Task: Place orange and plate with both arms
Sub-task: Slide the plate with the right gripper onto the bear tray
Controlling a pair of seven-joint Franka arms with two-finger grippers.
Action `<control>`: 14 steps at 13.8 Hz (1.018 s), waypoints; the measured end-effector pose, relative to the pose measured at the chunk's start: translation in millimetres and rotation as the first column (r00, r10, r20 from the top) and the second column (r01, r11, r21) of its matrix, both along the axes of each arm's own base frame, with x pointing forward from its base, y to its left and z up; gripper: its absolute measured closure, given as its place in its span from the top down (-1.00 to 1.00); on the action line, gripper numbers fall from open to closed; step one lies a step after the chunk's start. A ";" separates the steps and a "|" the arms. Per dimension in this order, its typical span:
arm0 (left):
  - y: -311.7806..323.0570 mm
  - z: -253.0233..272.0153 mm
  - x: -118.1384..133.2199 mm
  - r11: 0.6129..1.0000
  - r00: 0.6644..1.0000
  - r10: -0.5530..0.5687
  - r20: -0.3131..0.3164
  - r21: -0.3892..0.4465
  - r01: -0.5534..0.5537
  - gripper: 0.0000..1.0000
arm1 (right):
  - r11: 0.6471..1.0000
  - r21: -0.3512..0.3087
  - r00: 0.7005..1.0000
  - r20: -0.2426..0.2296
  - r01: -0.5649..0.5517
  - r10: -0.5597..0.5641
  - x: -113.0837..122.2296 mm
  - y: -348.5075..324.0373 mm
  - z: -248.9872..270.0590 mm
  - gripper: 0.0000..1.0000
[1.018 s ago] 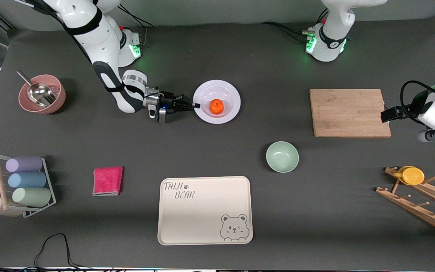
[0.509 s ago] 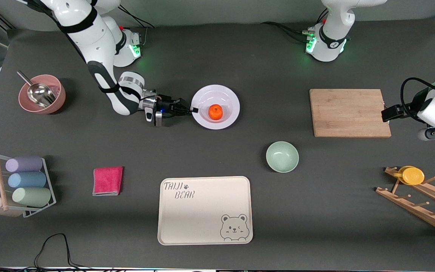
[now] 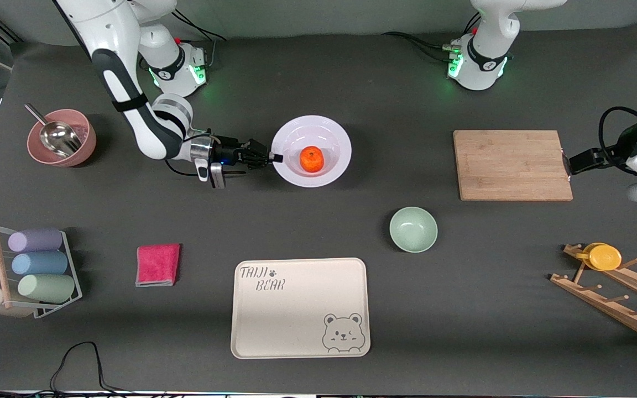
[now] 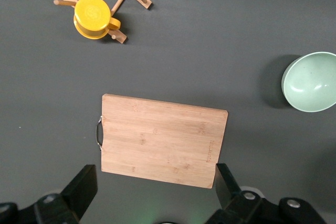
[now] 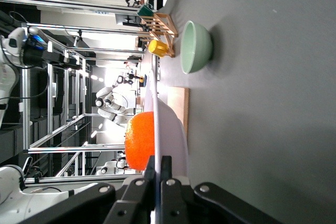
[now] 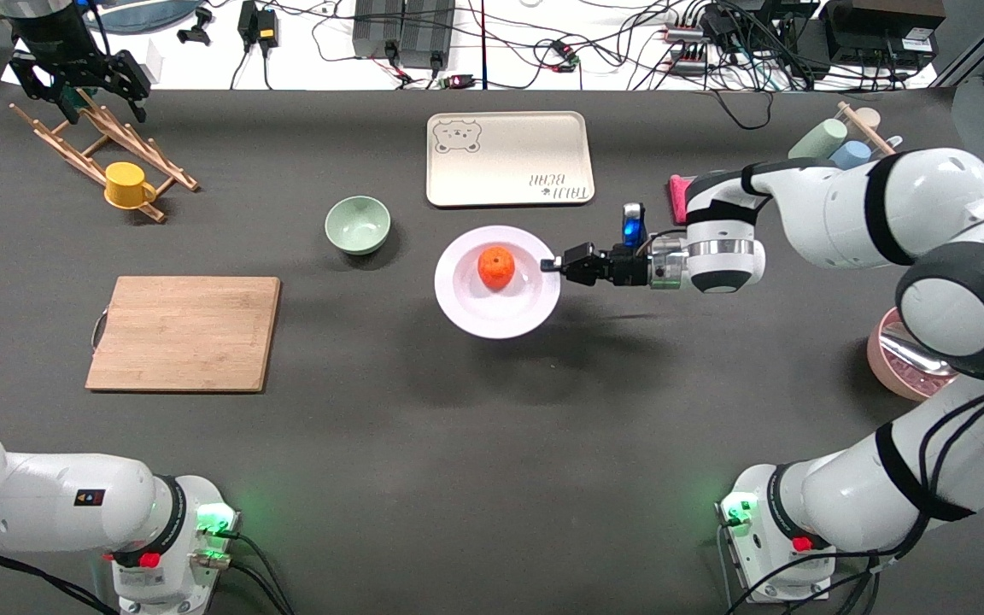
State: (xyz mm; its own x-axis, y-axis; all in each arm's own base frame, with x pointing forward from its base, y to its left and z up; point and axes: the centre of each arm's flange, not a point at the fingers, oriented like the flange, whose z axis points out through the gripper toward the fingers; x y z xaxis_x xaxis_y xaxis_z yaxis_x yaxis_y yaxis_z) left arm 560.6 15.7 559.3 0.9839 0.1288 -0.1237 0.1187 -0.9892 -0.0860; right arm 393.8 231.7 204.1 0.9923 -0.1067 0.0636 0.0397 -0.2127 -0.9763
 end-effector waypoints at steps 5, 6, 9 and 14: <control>2.8 5.0 -5.5 1.000 1.000 0.006 -0.016 0.000 -0.006 1.00 | 0.999 -0.049 0.999 0.038 -0.015 0.016 72.6 -12.7 2.0 -0.92; 2.0 3.4 -5.0 1.000 1.000 0.004 -0.019 0.000 -0.004 1.00 | 0.998 -0.055 0.999 0.037 -0.007 0.009 98.4 -20.2 -0.4 -0.92; 0.4 -6.3 -1.5 1.000 0.999 -0.012 -0.038 0.009 0.012 1.00 | 0.997 -0.046 0.998 0.012 0.058 -0.057 173.5 -36.0 -10.2 -0.92; 4.5 -9.8 -0.6 0.999 0.998 -0.033 -0.048 0.011 0.034 1.00 | 0.995 0.001 0.995 -0.006 0.097 -0.096 275.8 -23.4 -18.4 -0.92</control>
